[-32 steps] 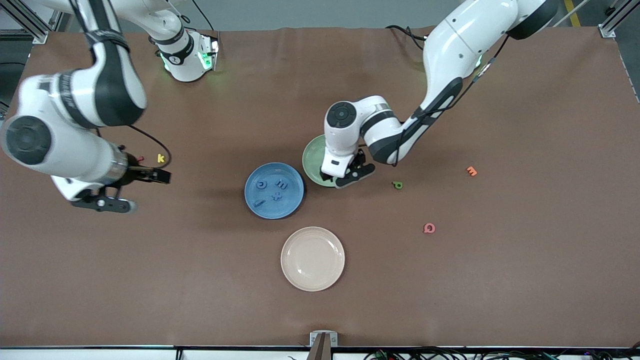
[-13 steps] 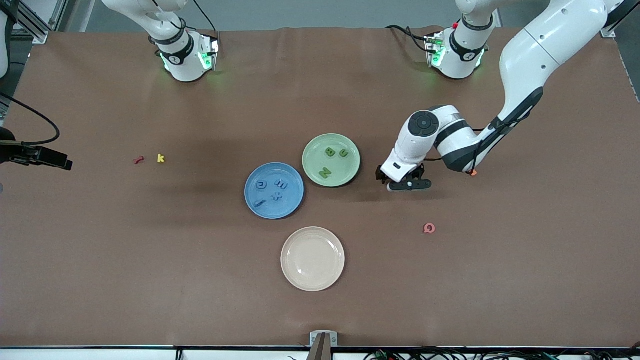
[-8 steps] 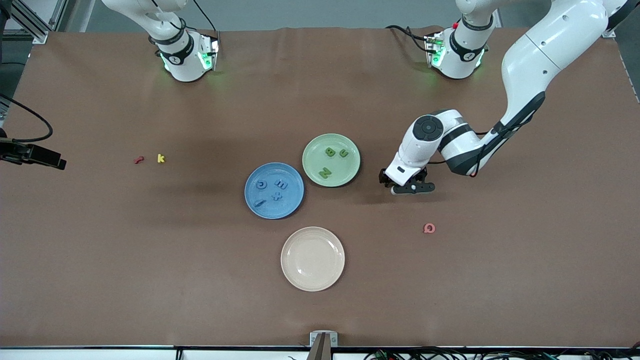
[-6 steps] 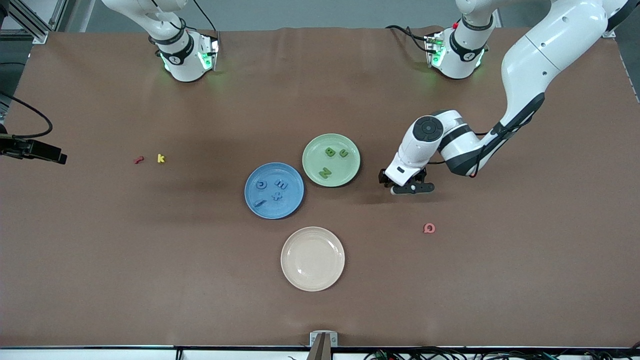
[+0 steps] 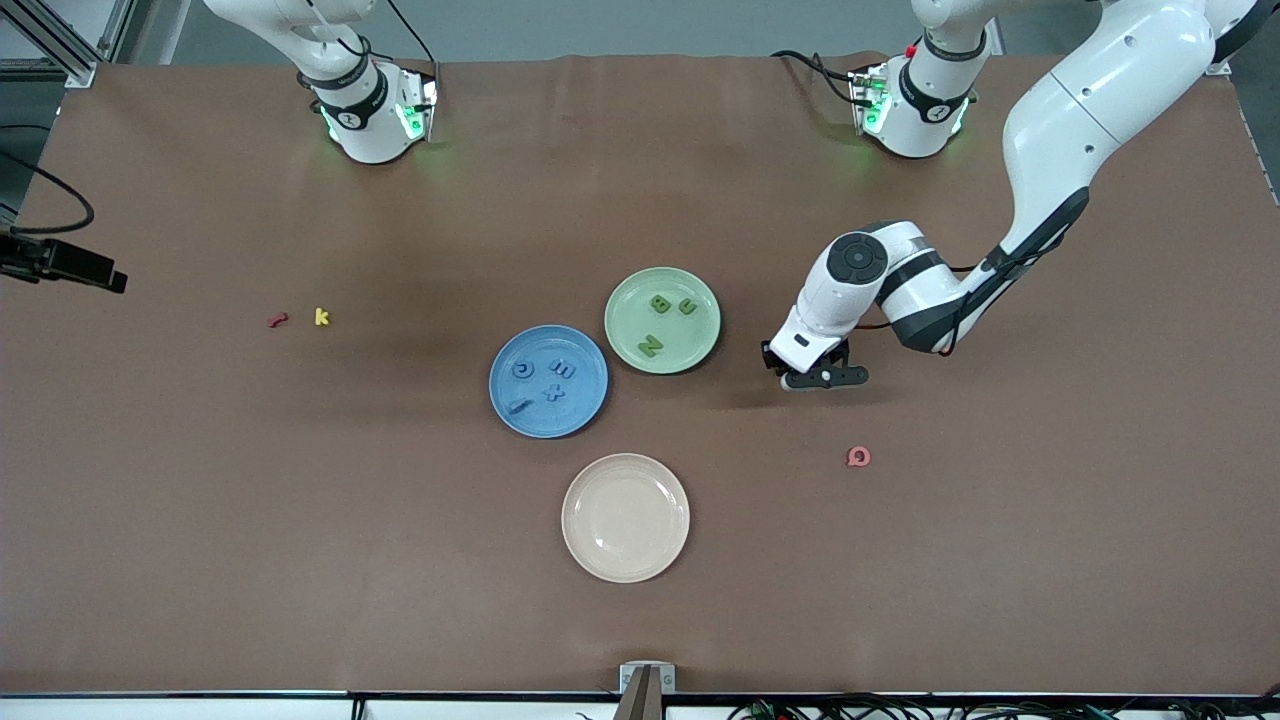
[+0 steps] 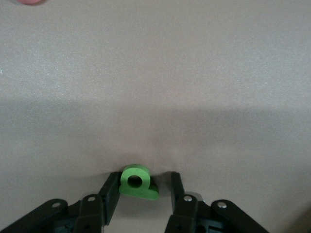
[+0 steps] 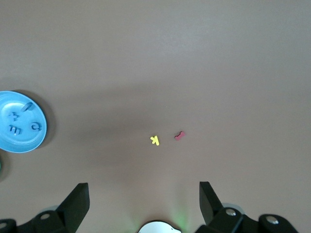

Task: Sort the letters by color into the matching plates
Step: 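Lower the left gripper onto green p and grasp it, then carry p to the green plate with the left gripper and release it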

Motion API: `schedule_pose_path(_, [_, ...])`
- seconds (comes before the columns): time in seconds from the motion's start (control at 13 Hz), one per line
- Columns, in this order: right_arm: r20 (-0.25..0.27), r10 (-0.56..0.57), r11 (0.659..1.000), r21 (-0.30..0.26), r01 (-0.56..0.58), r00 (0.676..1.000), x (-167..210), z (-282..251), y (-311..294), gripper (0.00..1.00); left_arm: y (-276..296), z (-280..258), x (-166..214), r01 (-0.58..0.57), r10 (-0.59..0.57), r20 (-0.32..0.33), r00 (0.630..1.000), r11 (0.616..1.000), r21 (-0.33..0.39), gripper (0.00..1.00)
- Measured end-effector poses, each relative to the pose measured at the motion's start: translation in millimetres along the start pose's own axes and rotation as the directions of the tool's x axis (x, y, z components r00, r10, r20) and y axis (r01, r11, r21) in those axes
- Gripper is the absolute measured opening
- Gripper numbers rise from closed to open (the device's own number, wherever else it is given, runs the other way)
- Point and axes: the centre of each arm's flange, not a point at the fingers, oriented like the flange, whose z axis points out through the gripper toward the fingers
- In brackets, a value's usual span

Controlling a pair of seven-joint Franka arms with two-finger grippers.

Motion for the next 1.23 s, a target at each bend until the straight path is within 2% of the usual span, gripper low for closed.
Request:
schedule_pose_path(0.15, [-0.019, -0.004, 1.000, 0.005, 0.004, 1.000, -18.6, -11.8, 0.1, 1.00, 0.2, -1.1, 1.3, 0.001, -0.001, -0.003, 1.000, 1.000, 0.000, 0.35])
schedule_pose_path(0.54, [-0.052, -0.004, 1.000, 0.013, 0.004, 0.999, -57.8, -30.3, 6.2, 1.00, 0.0, -1.1, 1.4, 0.002, -0.002, -0.003, 1.000, 1.000, -0.001, 0.35])
schedule_pose_path(0.77, [-0.054, -0.009, 1.000, 0.012, 0.009, 0.998, -66.3, -30.9, 6.1, 1.00, 5.7, -6.1, 1.2, 0.005, -0.005, -0.008, 1.000, 1.000, -0.008, 0.35])
schedule_pose_path(1.08, [-0.056, -0.019, 1.000, 0.010, 0.020, 0.998, -65.5, -29.4, 0.7, 1.00, 53.0, -41.7, -20.7, 0.043, -0.043, -0.005, 0.999, 0.999, 0.008, 0.35])
schedule_pose_path(1.23, [-0.064, -0.026, 0.999, 0.022, 0.027, 0.998, -64.6, -29.8, -3.2, 1.00, 77.5, -58.9, -32.0, 0.069, -0.069, 0.023, 0.997, 0.998, 0.007, 0.35])
